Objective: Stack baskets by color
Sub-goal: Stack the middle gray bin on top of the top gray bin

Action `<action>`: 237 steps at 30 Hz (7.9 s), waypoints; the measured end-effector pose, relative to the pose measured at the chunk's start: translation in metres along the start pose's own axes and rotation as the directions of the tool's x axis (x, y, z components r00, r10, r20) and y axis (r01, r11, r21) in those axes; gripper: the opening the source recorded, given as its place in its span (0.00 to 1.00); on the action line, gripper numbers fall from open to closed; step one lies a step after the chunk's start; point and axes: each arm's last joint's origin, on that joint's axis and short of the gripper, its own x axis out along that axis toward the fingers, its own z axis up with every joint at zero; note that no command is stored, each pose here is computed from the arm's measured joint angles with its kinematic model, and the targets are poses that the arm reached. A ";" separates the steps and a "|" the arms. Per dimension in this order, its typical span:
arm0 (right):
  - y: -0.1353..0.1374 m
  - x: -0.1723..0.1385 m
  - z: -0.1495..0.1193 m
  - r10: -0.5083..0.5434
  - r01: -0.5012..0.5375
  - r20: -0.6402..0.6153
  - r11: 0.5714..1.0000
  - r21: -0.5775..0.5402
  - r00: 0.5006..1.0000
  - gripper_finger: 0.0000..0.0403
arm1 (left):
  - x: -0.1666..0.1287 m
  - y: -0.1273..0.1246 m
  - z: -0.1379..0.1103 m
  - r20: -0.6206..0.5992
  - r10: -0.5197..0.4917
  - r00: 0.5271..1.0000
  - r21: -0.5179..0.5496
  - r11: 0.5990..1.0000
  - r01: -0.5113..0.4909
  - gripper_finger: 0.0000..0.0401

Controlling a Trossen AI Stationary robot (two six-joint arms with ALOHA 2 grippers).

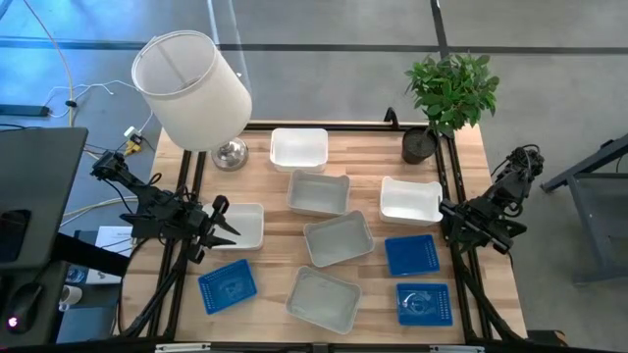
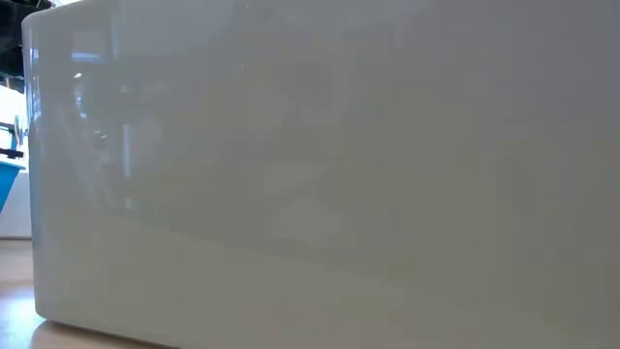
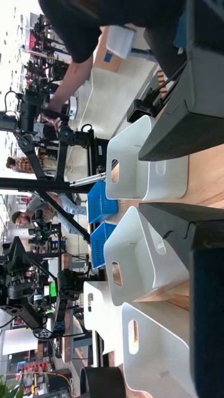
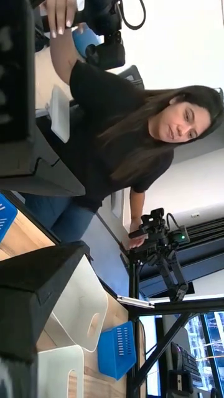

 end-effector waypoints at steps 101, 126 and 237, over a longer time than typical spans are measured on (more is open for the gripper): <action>-0.046 0.135 0.104 -0.793 0.834 0.261 0.533 -0.139 0.550 0.50 | 0.000 0.000 0.000 0.004 0.004 1.000 -0.234 0.972 -0.003 0.26; -0.100 0.200 0.041 -0.667 0.651 -0.341 0.738 -0.179 0.662 0.50 | 0.000 0.000 -0.001 -0.014 0.005 1.000 -0.230 0.973 -0.008 0.26; -0.248 0.225 0.046 -0.842 0.743 -0.463 0.494 -0.451 0.279 0.00 | 0.000 0.000 -0.001 -0.014 0.001 1.000 -0.204 0.979 -0.004 0.26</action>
